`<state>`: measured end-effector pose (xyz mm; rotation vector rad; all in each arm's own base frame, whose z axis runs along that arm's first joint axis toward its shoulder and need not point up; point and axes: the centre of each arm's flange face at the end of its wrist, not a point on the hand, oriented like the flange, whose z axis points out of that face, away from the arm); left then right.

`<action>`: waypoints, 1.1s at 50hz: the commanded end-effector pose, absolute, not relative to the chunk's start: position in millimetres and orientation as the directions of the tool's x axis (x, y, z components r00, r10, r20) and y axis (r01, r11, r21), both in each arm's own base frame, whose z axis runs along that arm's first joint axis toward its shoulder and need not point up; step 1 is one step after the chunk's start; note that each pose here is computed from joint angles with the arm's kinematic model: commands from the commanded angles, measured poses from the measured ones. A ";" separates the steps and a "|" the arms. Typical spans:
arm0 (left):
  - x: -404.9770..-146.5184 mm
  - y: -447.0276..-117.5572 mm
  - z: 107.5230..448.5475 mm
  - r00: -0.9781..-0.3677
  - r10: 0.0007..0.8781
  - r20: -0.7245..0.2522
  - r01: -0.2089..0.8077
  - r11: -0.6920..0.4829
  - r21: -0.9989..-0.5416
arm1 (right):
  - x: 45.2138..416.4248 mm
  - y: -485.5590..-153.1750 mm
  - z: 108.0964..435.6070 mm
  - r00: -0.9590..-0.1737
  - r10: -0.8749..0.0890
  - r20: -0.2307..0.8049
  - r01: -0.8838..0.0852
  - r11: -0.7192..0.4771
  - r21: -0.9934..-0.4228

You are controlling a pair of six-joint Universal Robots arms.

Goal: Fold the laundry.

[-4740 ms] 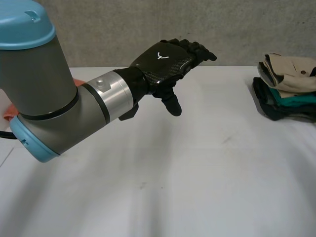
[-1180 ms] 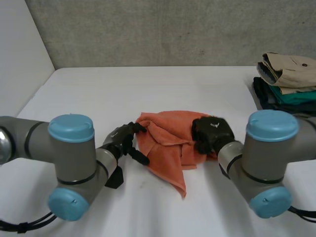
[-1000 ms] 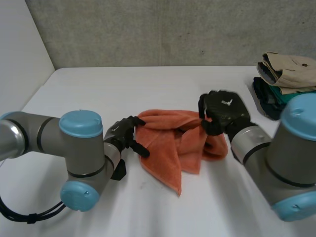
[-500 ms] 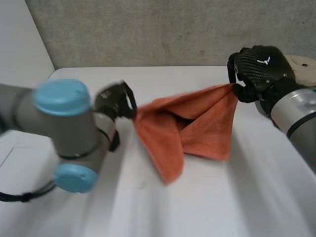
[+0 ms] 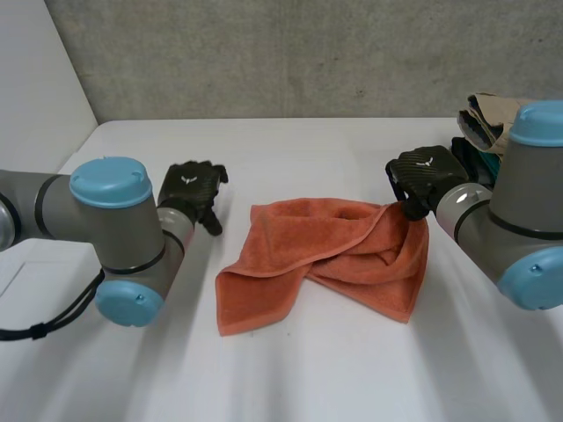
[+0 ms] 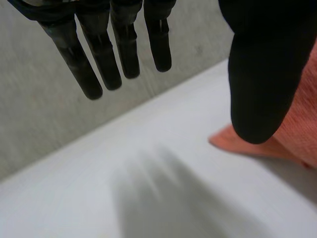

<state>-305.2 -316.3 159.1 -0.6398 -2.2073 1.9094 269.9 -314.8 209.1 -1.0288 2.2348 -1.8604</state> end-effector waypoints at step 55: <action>-243.6 -282.3 309.7 -0.910 0.374 0.177 -0.180 0.026 -0.983 | 224.3 -293.9 350.5 -0.800 -0.314 0.512 -0.456 -0.237 -0.858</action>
